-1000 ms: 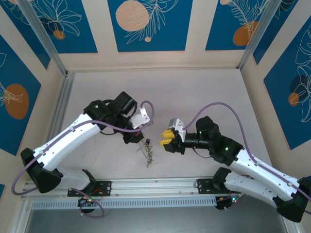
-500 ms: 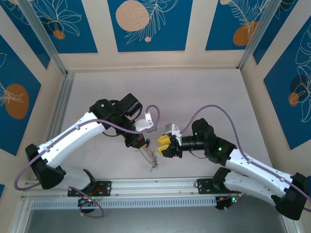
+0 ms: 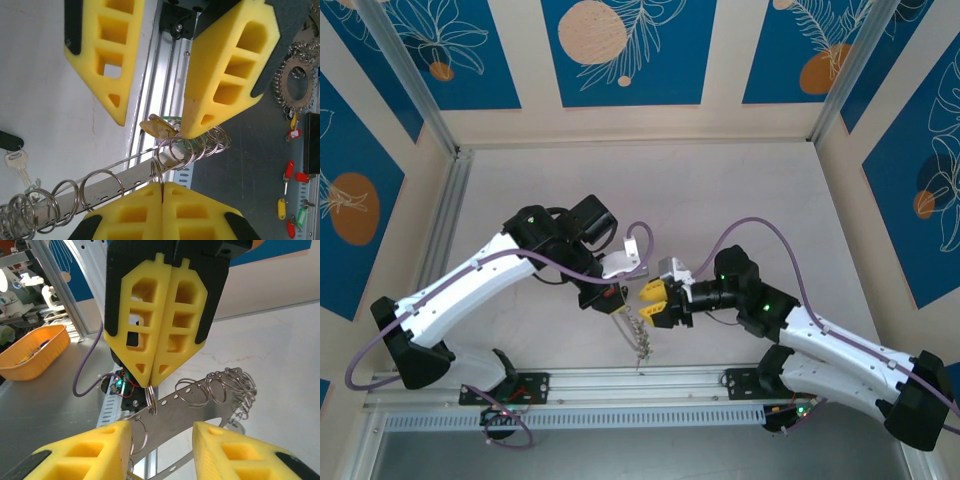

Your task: Put the keys on the keyring

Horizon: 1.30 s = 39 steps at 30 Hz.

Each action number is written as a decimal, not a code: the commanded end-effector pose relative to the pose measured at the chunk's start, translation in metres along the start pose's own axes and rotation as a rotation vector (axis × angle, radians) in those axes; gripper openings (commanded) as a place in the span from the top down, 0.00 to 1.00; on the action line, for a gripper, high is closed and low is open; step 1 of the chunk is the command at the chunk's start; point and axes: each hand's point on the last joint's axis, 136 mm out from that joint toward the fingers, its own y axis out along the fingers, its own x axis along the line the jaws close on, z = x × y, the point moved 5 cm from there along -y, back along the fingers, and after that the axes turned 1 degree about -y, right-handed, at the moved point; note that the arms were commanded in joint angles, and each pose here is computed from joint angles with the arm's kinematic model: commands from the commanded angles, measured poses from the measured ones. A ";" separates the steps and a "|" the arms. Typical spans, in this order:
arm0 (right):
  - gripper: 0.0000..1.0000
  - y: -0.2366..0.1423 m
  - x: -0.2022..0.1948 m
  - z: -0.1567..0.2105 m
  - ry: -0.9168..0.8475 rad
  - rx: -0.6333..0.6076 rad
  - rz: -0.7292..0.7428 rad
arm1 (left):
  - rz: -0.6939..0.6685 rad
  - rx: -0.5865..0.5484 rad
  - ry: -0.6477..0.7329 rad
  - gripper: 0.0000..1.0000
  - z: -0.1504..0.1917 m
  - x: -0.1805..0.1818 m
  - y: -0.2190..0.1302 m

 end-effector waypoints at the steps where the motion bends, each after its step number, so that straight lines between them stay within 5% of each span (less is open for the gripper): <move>1: 0.64 0.002 0.003 0.001 0.000 -0.017 -0.048 | 0.047 -0.013 0.052 1.00 -0.005 -0.014 -0.005; 21: 0.72 0.012 0.006 0.000 0.030 -0.020 -0.139 | 0.040 -0.059 0.080 1.00 -0.018 -0.014 -0.004; 29: 1.00 0.012 0.005 0.001 0.021 -0.015 -0.123 | 0.043 -0.090 0.089 1.00 -0.021 -0.015 -0.005; 35: 1.00 0.003 0.005 -0.005 -0.018 -0.067 -0.088 | 0.062 -0.172 0.107 1.00 -0.022 -0.020 -0.012; 39: 1.00 -0.008 0.014 -0.022 -0.054 -0.145 -0.085 | 0.092 -0.303 0.186 0.71 -0.017 -0.031 -0.019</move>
